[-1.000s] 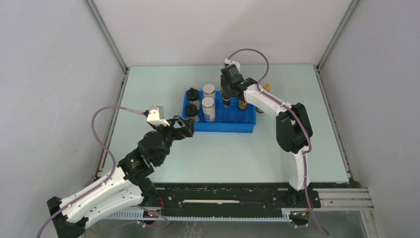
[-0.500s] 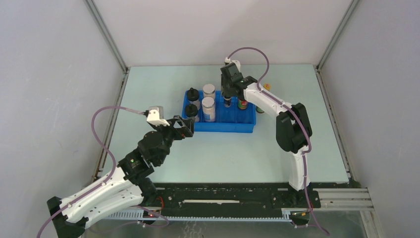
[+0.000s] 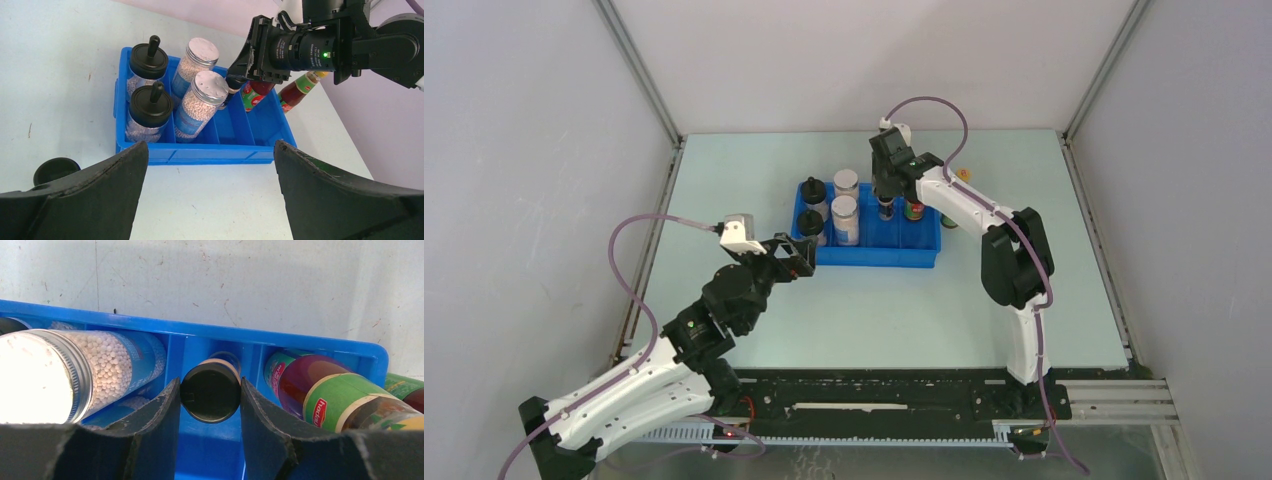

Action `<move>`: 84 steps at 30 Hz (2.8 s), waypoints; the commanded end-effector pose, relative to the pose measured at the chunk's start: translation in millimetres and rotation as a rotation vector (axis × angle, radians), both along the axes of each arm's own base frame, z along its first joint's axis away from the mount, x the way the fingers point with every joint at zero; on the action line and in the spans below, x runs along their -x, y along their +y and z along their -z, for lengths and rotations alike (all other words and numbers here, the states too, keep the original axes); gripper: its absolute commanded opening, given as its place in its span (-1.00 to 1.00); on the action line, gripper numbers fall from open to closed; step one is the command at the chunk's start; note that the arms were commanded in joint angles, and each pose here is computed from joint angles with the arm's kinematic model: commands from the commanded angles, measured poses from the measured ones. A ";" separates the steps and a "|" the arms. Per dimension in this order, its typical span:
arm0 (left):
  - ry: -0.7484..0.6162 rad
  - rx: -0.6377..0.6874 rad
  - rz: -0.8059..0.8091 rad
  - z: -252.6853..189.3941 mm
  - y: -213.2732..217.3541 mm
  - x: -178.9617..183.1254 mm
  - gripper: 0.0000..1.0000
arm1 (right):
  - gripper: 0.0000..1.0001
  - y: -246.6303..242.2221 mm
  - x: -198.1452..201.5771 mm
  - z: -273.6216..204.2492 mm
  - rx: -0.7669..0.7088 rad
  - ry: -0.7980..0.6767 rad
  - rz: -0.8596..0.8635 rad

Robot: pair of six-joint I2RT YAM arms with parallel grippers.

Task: Organize the condiment bottles
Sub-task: Place the bottle in the storage box.

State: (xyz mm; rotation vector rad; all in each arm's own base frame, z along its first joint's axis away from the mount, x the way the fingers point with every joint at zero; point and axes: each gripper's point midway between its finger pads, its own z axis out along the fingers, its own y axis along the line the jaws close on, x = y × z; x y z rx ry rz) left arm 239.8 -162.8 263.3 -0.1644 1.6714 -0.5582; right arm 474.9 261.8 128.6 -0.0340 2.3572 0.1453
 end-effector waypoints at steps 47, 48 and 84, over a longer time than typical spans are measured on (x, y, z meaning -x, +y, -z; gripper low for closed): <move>-0.022 0.011 -0.010 -8.6 -0.7 -2.2 1.00 | 0.04 7.3 -14.9 -3.7 -0.059 -0.021 0.007; -0.021 0.011 -0.010 -8.5 -0.7 -2.2 1.00 | 0.09 7.1 -14.9 -4.7 -0.059 -0.023 0.007; -0.017 0.006 -0.047 -26.4 14.8 3.1 1.00 | 0.31 4.8 5.1 -129.9 -0.059 -0.238 -0.056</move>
